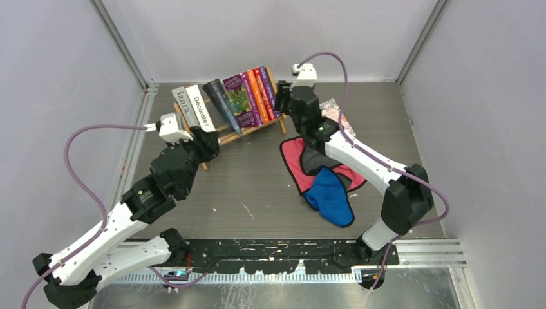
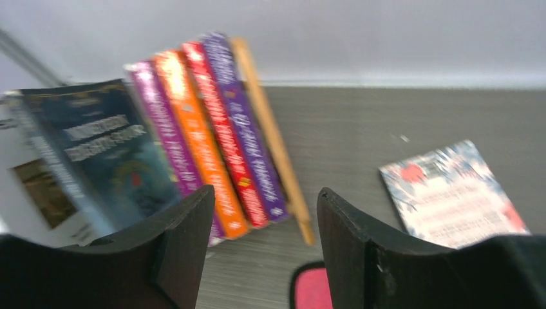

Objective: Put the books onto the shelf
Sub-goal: Adjust the book on the shelf.

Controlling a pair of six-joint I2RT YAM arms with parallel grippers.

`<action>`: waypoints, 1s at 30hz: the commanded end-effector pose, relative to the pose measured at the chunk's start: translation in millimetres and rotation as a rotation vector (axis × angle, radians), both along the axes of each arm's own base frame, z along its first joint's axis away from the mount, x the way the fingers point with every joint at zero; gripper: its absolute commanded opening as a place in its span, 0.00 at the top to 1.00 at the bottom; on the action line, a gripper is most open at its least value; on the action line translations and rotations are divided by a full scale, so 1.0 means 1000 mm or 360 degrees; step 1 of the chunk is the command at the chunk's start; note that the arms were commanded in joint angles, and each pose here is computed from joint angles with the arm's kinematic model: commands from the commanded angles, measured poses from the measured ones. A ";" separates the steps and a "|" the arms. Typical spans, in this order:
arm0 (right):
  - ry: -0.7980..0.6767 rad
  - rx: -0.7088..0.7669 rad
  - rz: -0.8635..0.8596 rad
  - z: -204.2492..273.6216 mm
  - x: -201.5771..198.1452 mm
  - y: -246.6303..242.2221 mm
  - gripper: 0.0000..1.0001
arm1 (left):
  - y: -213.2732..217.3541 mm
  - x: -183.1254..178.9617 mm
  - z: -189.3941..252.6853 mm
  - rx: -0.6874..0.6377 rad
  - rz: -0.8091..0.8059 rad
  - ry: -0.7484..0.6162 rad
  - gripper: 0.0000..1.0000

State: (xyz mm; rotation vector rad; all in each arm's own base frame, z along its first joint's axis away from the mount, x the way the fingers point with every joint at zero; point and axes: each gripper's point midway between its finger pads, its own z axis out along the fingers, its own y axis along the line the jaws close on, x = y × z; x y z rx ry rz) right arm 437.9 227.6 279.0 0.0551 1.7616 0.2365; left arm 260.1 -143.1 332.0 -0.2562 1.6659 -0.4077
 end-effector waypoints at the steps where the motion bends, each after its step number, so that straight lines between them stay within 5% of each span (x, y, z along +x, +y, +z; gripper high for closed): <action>1: -0.0074 -0.0120 0.0278 0.030 -0.007 0.063 0.36 | 0.023 -0.009 0.011 -0.0109 0.0120 -0.0020 0.51; 13: 0.0008 -0.0363 0.0653 0.011 -0.024 0.171 0.38 | 0.040 -0.021 0.021 -0.0188 0.0141 -0.0050 0.52; 30: 0.0077 -0.0474 0.0776 -0.024 -0.024 0.217 0.39 | 0.047 -0.027 0.021 -0.0196 0.0143 -0.0069 0.50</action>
